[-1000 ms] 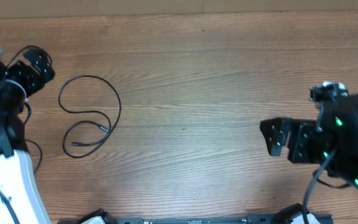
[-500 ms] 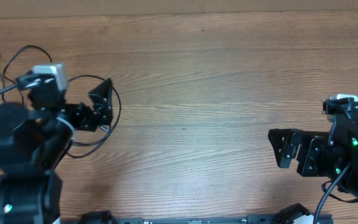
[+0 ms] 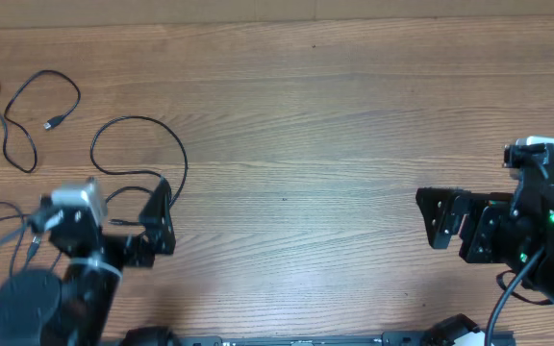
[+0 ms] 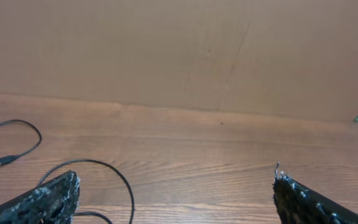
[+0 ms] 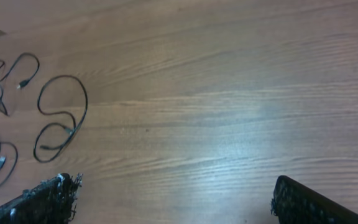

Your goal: Untangle cables

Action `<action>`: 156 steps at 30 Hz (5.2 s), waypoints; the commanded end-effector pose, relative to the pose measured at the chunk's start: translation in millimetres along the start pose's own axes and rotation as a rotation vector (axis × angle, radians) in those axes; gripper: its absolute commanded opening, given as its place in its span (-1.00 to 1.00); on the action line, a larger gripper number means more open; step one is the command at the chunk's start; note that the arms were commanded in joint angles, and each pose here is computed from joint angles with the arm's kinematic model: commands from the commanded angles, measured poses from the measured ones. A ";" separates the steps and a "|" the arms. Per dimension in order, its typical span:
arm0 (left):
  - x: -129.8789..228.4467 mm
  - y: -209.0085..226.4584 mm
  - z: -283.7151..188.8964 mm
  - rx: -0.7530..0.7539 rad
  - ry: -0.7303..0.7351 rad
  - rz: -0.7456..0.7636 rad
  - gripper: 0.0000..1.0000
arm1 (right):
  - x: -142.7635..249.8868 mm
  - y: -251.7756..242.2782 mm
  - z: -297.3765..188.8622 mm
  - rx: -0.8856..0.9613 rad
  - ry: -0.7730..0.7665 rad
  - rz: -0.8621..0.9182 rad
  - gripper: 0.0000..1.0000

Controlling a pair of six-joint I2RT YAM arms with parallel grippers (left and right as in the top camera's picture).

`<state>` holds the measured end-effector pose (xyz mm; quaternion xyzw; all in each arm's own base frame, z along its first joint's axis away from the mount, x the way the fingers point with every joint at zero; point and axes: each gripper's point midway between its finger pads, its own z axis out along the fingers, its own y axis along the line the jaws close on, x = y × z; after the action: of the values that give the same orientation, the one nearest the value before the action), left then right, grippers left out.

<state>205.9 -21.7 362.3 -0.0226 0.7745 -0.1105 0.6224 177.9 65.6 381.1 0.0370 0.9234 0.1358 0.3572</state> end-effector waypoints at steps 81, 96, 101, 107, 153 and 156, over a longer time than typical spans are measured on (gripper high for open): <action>75.7 19.3 -16.2 -0.101 0.253 -0.039 0.99 | 43.2 -63.1 154.7 -0.034 -0.442 0.127 1.00; 75.7 19.3 -16.2 -0.101 0.253 -0.039 0.99 | 49.7 -122.2 114.3 0.058 -0.818 0.235 1.00; 75.7 19.3 -16.2 -0.101 0.253 -0.039 0.99 | 44.9 -129.9 119.0 0.051 -0.920 0.236 1.00; 75.7 19.3 -16.2 -0.101 0.253 -0.039 0.99 | 45.5 -130.4 120.4 0.052 -0.918 0.236 1.00; 75.7 19.3 -16.2 -0.101 0.253 -0.039 0.99 | 70.0 -148.8 171.0 0.074 -0.878 0.244 1.00; 75.7 19.3 -16.2 -0.101 0.253 -0.039 0.99 | 70.4 -148.4 171.6 0.076 -0.874 0.237 1.00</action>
<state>175.8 -13.5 289.3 -0.0595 0.8511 -0.0878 0.5142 244.9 -26.4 175.5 0.2086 0.6798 0.1145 0.6938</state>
